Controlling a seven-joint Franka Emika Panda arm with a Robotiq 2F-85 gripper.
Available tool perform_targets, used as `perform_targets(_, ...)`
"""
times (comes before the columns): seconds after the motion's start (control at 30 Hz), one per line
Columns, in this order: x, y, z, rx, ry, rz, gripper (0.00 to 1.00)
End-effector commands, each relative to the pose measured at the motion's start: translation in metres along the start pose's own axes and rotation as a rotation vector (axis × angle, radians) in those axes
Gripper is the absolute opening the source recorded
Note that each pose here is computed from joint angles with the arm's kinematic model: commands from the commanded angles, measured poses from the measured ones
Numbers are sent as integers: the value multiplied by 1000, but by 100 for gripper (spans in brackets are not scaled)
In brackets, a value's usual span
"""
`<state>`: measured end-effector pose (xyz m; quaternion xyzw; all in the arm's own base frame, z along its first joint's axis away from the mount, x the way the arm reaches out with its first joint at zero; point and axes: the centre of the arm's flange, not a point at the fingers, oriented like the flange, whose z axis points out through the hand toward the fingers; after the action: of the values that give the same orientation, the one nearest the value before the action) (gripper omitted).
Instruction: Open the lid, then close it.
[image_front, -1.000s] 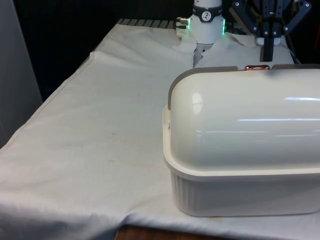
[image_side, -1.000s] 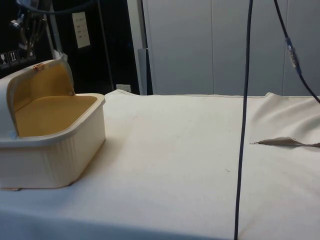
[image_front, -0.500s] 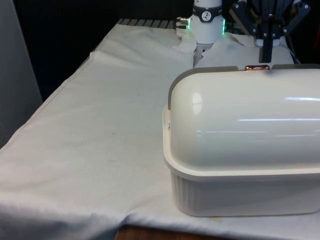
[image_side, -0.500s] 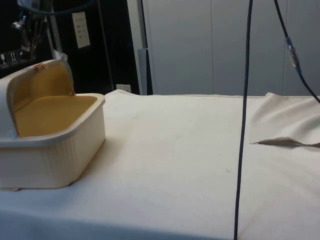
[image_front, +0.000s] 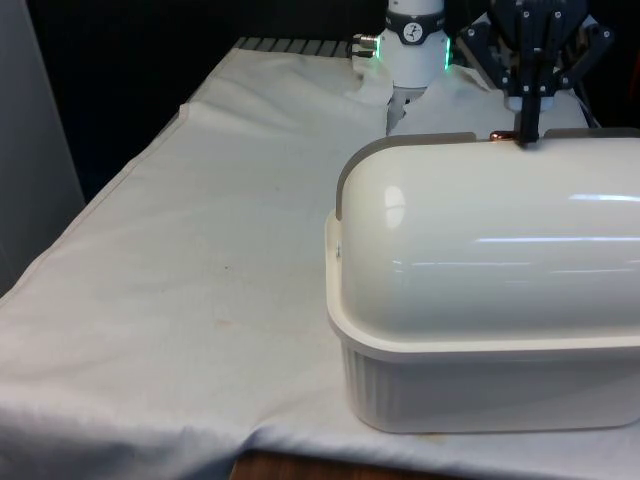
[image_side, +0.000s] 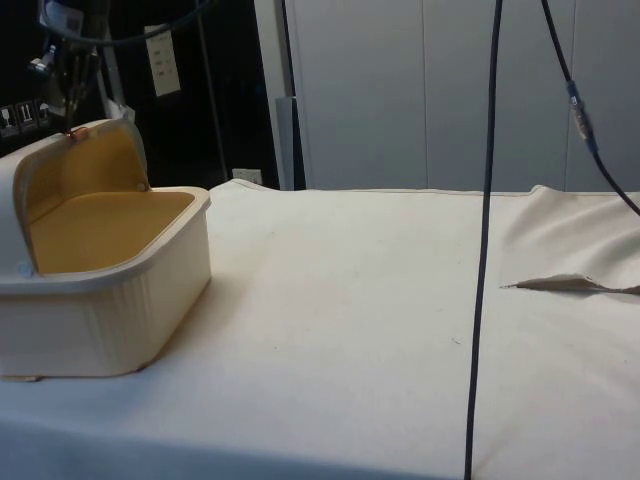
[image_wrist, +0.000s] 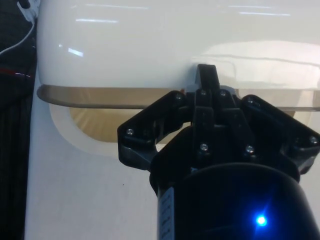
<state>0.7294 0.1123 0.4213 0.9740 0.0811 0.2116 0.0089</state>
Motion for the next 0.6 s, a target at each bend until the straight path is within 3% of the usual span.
perform_targets(0.0,-1,-1,0,8,-8,-4,0)
perform_targets(0.17,-1,-1,1,1,-12,-6,0)
perform_targets(0.4,-6,-2,-1,8,-47,-18,0)
perform_targets(0.43,-4,-1,1,2,-39,-16,0)
perform_targets(0.57,-9,-3,-2,8,-66,-26,0)
